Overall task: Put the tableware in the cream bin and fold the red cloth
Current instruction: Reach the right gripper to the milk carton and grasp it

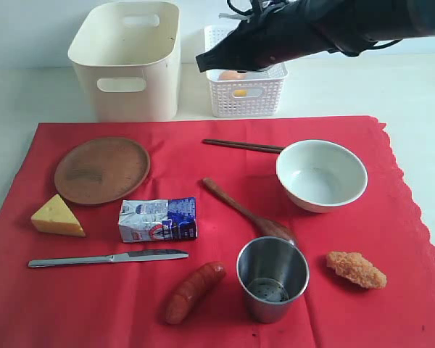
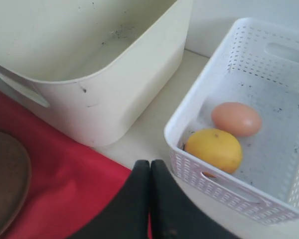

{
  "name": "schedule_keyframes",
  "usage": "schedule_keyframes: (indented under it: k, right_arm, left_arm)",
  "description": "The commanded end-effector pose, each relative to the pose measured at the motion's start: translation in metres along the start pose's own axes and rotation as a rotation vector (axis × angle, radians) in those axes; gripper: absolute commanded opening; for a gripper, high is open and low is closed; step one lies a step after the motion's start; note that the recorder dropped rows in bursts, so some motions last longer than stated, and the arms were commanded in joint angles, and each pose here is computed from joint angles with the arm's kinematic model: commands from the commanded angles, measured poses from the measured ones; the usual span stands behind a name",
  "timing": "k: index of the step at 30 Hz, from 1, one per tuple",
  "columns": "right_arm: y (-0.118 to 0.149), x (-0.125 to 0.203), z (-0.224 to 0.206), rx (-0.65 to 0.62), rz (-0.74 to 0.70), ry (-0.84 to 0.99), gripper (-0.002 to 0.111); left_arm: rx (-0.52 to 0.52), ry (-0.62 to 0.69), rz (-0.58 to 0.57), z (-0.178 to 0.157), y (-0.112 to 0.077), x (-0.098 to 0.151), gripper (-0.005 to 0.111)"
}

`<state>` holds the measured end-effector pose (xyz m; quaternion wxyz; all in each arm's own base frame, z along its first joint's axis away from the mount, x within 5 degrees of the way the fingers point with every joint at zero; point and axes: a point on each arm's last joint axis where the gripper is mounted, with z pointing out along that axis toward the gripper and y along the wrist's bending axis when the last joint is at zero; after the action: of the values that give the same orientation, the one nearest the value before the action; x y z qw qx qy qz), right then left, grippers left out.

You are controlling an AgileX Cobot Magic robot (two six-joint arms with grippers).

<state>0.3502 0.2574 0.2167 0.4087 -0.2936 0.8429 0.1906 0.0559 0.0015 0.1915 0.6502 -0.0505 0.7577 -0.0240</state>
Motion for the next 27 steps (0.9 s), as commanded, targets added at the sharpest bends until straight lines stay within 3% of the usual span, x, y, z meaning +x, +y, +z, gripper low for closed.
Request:
schedule_keyframes:
  k: [1,9,27]
  right_arm:
    - [0.001,-0.003,-0.032,0.031,-0.015,-0.05,0.0]
    - [0.007,-0.004,-0.085,0.044,0.026,-0.125,0.0]
    - [0.005,0.037,-0.106,0.088,0.104,-0.084,0.0]
  left_arm:
    - [0.001,-0.018,-0.008,-0.001,0.0,-0.001,0.001]
    - [0.001,-0.018,-0.008,-0.001,0.0,-0.001,0.001]
    - [0.001,-0.018,-0.008,-0.001,0.0,-0.001,0.001]
